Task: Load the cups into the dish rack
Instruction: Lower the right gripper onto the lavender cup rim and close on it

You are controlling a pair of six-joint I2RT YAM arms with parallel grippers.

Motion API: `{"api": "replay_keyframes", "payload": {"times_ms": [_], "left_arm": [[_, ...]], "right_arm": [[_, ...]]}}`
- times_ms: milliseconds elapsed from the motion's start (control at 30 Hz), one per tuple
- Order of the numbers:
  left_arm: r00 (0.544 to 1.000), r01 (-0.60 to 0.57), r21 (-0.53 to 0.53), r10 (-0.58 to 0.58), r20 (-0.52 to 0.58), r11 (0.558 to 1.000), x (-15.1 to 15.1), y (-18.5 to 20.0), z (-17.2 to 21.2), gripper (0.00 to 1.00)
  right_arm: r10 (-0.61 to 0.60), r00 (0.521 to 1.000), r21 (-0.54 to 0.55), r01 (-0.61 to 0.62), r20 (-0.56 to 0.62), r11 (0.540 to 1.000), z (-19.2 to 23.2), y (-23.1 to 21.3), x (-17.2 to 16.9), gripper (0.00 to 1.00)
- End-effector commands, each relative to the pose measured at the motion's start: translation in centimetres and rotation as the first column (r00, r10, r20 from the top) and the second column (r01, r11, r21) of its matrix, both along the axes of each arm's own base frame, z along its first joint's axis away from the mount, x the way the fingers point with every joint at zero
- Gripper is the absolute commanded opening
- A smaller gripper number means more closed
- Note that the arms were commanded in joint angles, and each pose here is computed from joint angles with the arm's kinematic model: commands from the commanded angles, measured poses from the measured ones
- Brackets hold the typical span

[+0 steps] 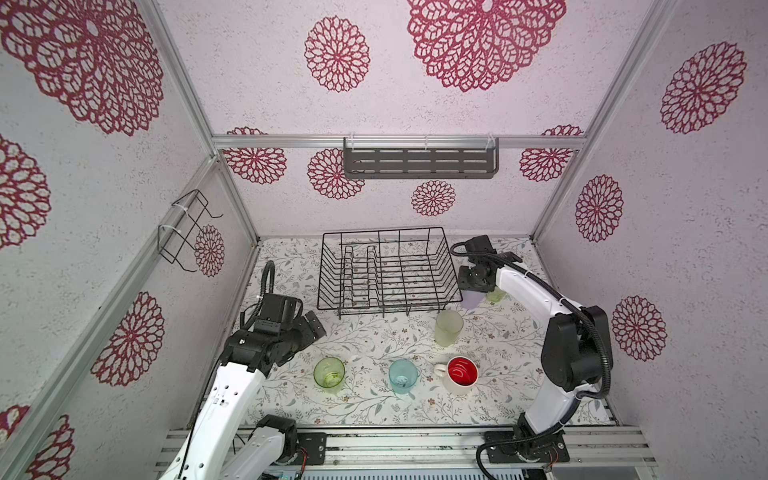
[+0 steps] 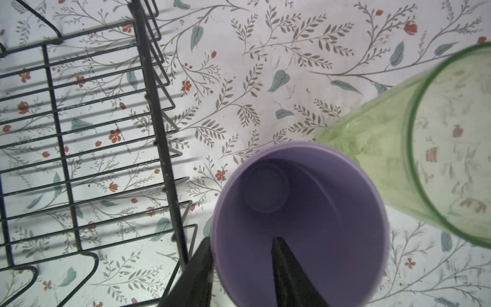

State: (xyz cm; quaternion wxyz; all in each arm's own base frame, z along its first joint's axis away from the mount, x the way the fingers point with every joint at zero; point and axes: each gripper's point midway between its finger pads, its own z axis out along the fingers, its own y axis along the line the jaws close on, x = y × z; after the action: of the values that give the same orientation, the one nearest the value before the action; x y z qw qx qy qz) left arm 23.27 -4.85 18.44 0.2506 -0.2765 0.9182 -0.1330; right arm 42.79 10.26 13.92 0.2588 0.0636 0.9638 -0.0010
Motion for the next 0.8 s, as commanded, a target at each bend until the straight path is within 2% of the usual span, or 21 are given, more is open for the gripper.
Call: {"api": "replay_keyframes", "payload": {"times_ms": [0,133,267,367,433,567,700,767], "left_arm": [[0.999,0.016,0.0,-0.016,0.032,1.0,0.8,-0.3,1.0,0.97],[0.999,0.032,-0.019,-0.031,0.041,0.999,1.3,-0.9,1.0,0.97],[0.998,0.032,-0.02,-0.031,0.049,0.999,1.7,-0.9,1.3,0.97],[0.997,0.04,-0.041,-0.037,0.068,0.998,2.3,-1.4,1.7,0.97],[0.997,0.048,-0.055,-0.044,0.068,0.997,2.6,-1.7,2.0,0.97],[0.996,0.05,-0.054,-0.046,0.08,0.997,3.1,-1.8,2.1,0.97],[0.996,0.054,-0.058,-0.05,0.077,0.997,3.1,-2.0,2.5,0.97],[0.996,0.046,-0.054,-0.042,0.085,0.997,3.3,-1.8,2.3,0.97]], "right_arm": [[-0.014,1.0,-0.044,0.014,-0.008,0.999,-0.1,-0.7,-0.2,0.34],[-0.013,1.0,-0.041,0.013,0.002,0.999,0.2,-0.9,-0.6,0.24],[0.001,1.0,-0.039,-0.001,0.003,0.999,0.4,-0.8,-0.7,0.19],[-0.001,1.0,-0.041,0.0,-0.004,0.999,0.1,-0.9,-1.0,0.21],[-0.002,1.0,-0.049,0.001,-0.02,0.999,-0.4,-0.9,-1.0,0.29],[-0.001,0.999,-0.068,-0.002,-0.043,0.998,-0.8,-1.1,-1.1,0.3],[0.003,0.999,-0.059,-0.005,-0.035,0.998,-0.5,-0.9,-0.9,0.12],[-0.001,1.0,-0.056,0.0,-0.025,0.998,-0.1,-1.0,-1.0,0.06]]}}
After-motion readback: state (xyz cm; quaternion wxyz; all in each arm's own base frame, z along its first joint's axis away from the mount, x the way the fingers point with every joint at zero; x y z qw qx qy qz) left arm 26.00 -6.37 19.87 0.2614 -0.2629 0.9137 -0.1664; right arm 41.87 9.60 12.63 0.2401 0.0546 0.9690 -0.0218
